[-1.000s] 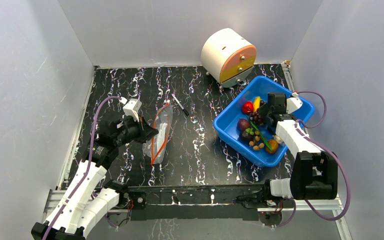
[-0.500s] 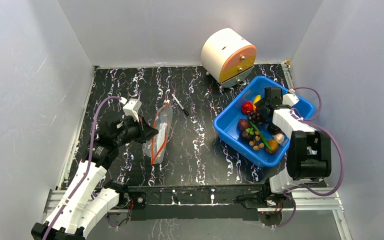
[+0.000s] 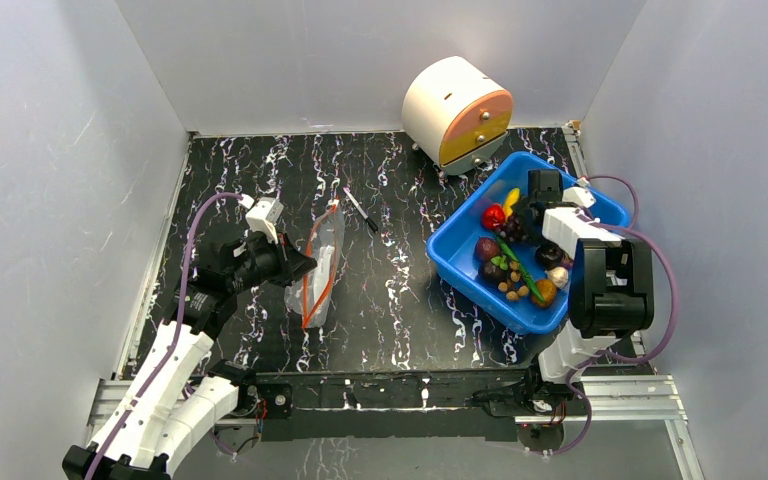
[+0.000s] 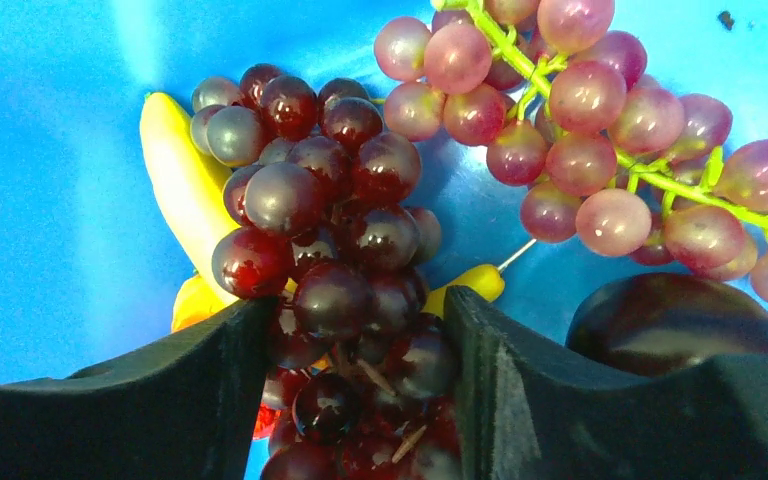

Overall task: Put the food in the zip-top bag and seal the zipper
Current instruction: Pick up the fake fruit from the bin.

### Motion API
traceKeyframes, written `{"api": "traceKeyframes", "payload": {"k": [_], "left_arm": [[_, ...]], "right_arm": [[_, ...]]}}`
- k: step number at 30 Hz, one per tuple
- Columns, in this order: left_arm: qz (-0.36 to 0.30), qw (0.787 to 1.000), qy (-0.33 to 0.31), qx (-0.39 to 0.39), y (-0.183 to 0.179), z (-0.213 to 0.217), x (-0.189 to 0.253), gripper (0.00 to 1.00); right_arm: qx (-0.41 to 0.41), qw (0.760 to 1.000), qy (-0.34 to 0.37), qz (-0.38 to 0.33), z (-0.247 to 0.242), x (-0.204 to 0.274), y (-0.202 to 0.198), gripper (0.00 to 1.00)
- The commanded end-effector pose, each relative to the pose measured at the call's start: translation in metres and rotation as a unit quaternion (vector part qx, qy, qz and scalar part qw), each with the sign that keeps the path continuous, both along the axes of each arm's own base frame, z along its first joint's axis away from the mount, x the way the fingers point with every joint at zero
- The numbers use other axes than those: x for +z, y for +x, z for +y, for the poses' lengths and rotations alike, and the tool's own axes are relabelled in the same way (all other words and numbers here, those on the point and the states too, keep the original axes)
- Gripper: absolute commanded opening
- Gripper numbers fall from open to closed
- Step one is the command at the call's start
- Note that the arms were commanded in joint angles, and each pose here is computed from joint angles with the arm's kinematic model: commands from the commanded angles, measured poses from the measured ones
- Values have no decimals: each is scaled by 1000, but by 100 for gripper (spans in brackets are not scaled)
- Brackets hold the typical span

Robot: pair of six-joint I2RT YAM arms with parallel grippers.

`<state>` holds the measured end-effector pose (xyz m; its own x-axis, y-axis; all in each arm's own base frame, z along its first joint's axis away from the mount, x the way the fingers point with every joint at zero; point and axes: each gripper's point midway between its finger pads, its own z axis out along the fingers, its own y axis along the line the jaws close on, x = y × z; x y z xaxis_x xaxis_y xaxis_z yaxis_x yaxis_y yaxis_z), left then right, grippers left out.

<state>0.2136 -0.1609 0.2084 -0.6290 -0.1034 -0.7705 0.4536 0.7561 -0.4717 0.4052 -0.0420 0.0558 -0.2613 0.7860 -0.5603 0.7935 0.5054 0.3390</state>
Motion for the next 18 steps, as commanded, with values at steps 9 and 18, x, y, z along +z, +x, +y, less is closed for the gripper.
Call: {"api": "traceKeyframes", "payload": {"k": [9, 18], "left_arm": [[-4, 1000, 2, -1, 1, 0, 0, 0], [6, 1000, 5, 10, 1, 3, -4, 0]], "right_arm": [[38, 998, -22, -53, 0, 19, 3, 27], [102, 988, -37, -108, 11, 51, -1, 21]]}}
